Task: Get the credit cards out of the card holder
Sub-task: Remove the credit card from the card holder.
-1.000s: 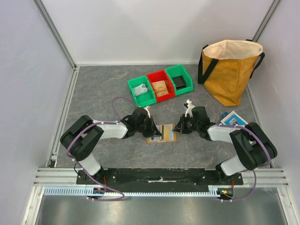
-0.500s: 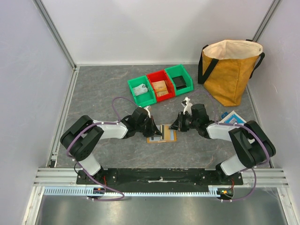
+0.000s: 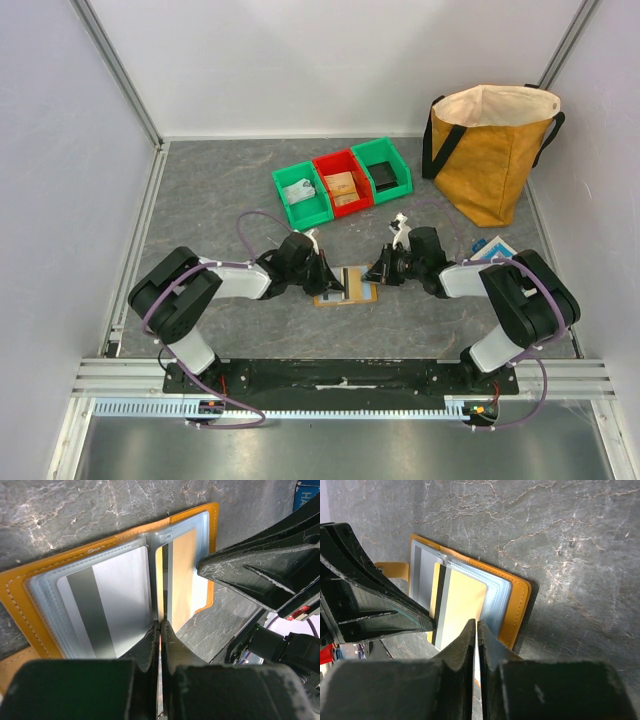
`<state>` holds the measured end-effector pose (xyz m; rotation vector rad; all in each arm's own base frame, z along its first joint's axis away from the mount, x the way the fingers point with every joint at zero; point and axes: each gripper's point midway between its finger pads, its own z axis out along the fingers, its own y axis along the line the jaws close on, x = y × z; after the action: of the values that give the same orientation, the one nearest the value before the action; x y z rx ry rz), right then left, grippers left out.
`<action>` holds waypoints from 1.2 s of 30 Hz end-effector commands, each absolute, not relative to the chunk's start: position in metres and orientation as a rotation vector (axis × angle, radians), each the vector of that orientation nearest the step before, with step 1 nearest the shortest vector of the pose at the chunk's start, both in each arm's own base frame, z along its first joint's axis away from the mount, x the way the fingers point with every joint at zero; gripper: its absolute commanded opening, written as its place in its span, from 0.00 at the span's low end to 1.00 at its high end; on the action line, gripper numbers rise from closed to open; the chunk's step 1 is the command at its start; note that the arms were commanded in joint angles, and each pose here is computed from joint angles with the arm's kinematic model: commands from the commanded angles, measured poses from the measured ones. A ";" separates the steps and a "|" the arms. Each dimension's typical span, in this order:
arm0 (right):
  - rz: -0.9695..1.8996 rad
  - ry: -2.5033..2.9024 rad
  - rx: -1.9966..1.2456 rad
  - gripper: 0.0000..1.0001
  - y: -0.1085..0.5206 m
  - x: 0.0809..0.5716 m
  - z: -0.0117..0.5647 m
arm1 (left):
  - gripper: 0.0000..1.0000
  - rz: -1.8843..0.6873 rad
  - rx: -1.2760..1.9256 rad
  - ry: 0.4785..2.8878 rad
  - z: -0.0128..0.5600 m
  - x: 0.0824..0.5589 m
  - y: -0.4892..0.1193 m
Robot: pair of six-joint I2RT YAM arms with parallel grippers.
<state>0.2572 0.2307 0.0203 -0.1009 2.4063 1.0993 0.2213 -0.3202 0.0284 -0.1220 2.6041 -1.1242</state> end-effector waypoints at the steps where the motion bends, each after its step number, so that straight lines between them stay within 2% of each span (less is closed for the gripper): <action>1: 0.939 2.555 -0.041 0.11 0.201 0.240 -0.020 | 0.02 -1.130 -0.168 2.596 0.029 0.216 -0.314; 8: 0.959 2.548 -0.054 0.10 0.203 0.241 -0.018 | 0.02 -1.172 -0.169 2.582 0.032 0.215 -0.315; 11: 0.972 2.544 -0.063 0.10 0.205 0.242 -0.016 | 0.17 -1.208 -0.158 2.562 0.036 0.218 -0.321; 15: 0.976 2.547 -0.068 0.10 0.205 0.241 -0.016 | 0.27 -1.227 -0.146 2.547 0.042 0.223 -0.327; 20: 0.981 2.547 -0.072 0.10 0.205 0.239 -0.017 | 0.29 -1.233 -0.144 2.556 0.040 0.226 -0.332; 22: 0.978 2.545 -0.071 0.10 0.205 0.240 -0.016 | 0.27 -1.244 -0.144 2.551 0.040 0.227 -0.334; 24: 0.972 2.546 -0.072 0.10 0.205 0.239 -0.017 | 0.17 -1.243 -0.148 2.551 0.040 0.226 -0.334; 25: 0.966 2.549 -0.070 0.10 0.204 0.239 -0.018 | 0.09 -1.243 -0.149 2.543 0.042 0.227 -0.333; 27: 0.963 2.549 -0.068 0.10 0.203 0.239 -0.018 | 0.02 -1.219 -0.165 2.543 0.042 0.226 -0.327; 36: 0.961 2.541 -0.068 0.10 0.202 0.242 -0.017 | 0.02 -1.135 -0.173 2.545 0.041 0.211 -0.295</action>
<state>0.2596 0.2260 0.0186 -0.1019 2.4024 1.1017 0.2180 -0.3131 0.0425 -0.1698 2.5387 -1.1920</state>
